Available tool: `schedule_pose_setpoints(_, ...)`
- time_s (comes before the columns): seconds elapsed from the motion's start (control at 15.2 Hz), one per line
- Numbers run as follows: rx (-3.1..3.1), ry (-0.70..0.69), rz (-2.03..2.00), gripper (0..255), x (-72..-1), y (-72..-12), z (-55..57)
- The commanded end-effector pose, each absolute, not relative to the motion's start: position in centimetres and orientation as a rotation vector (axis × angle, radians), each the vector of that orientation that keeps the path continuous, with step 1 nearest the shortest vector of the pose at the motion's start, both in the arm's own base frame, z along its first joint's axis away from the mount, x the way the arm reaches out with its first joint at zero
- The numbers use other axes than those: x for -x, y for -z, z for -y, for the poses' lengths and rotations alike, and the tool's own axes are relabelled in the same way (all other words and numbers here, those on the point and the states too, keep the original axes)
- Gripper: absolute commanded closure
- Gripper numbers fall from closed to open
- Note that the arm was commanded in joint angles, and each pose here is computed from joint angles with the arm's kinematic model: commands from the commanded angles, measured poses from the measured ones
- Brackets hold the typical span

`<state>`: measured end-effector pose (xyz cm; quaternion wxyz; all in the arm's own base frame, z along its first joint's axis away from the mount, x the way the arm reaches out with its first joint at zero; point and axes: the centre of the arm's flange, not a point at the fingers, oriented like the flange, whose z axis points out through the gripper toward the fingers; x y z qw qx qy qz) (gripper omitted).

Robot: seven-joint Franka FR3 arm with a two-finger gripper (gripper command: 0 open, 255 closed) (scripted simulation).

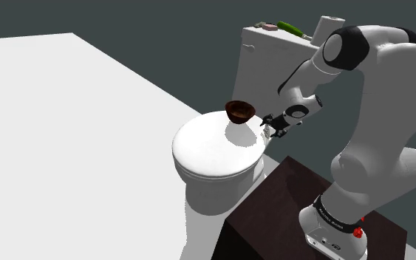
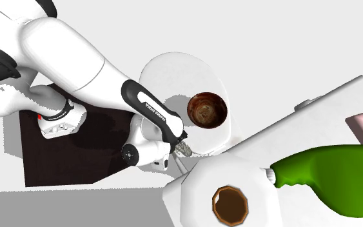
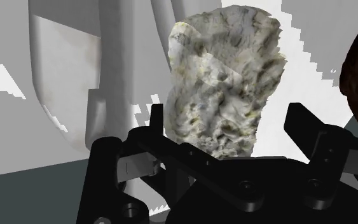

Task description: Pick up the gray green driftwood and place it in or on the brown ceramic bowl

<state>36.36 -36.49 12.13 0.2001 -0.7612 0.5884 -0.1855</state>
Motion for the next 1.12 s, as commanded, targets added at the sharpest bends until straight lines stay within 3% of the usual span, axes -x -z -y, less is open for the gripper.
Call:
schedule_pose_setpoints(0.0, 2.128, 0.519, -1.645, 0, -36.4, -12.1, 36.5)
schedule_pose_setpoints(0.2, 2.128, 0.519, -1.645, 0, -36.4, -12.1, 36.5)
schedule_pose_setpoints(0.26, 2.128, 0.519, -1.645, 255, -36.4, -12.1, 36.5)
schedule_pose_setpoints(1.06, 2.128, 0.519, -1.645, 255, -36.4, -13.6, 36.5)
